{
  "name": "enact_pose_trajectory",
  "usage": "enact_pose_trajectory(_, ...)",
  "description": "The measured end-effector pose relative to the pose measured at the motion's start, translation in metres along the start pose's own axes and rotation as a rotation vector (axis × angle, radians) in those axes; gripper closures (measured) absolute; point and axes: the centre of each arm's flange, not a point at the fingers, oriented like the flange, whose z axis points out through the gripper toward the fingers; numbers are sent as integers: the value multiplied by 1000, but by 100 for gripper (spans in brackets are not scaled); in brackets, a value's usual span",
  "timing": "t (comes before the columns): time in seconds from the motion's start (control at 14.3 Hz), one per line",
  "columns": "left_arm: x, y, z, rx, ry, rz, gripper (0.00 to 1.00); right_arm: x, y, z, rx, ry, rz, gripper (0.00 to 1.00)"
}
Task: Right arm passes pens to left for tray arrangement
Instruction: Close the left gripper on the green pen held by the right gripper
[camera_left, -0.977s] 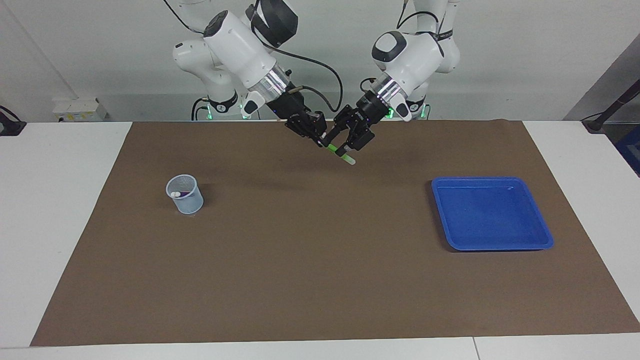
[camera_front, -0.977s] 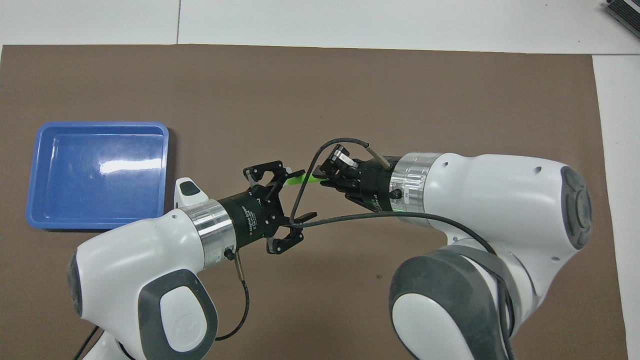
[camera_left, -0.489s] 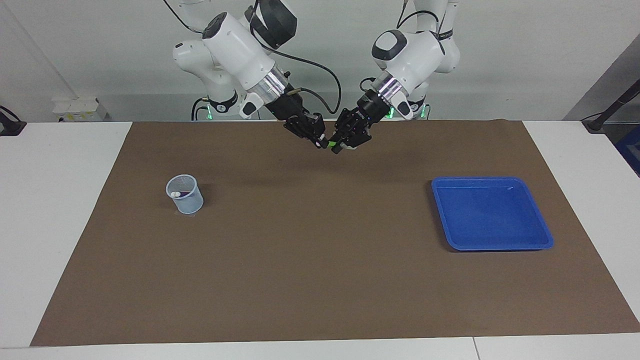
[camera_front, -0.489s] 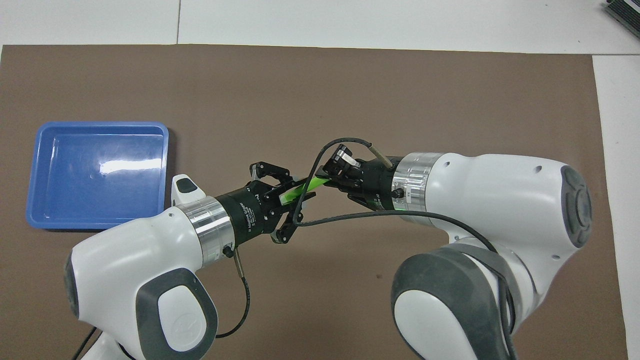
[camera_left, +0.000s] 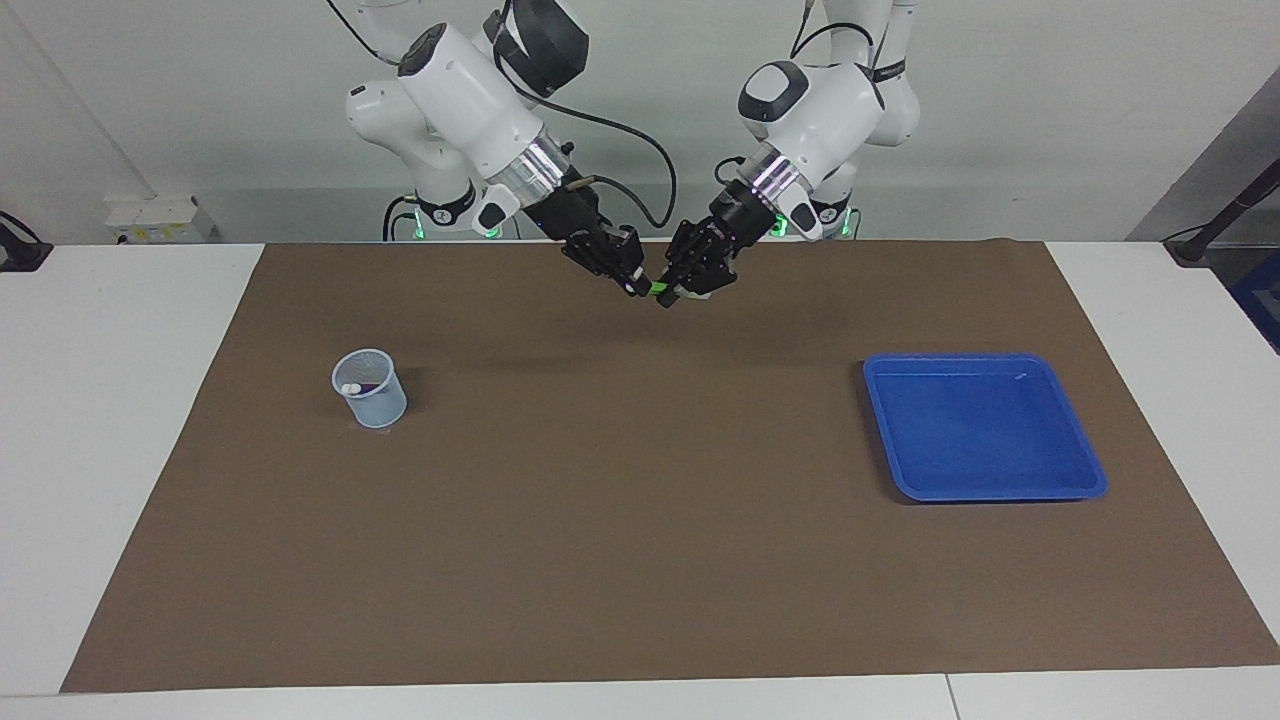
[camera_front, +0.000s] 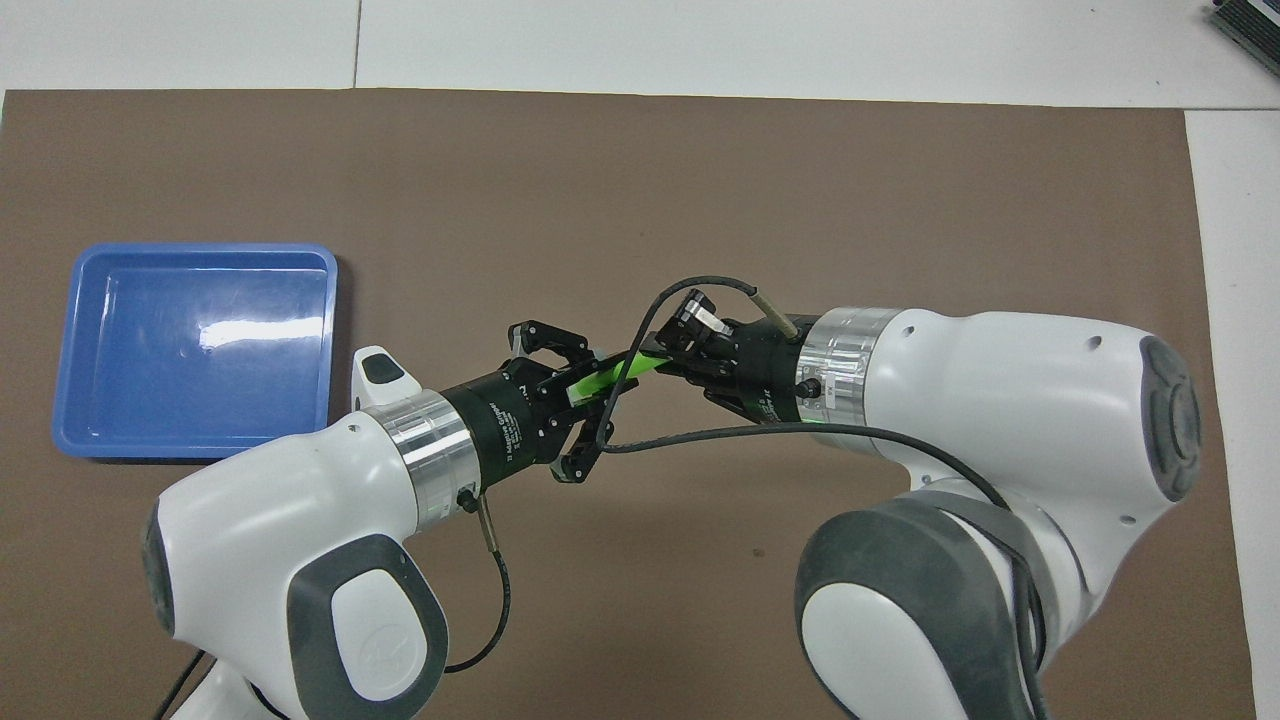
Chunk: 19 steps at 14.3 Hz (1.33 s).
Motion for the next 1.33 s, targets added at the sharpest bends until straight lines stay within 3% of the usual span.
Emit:
enact_pose_trajectory(1.12, -4, -3, 2, -18, 7, 38, 78, 1, 1, -2, 0, 1, 2, 78)
enact_pose_trajectory(1.33, -12, -14, 8, 6, 3, 65, 80, 0, 0, -3, 4, 3, 1, 46)
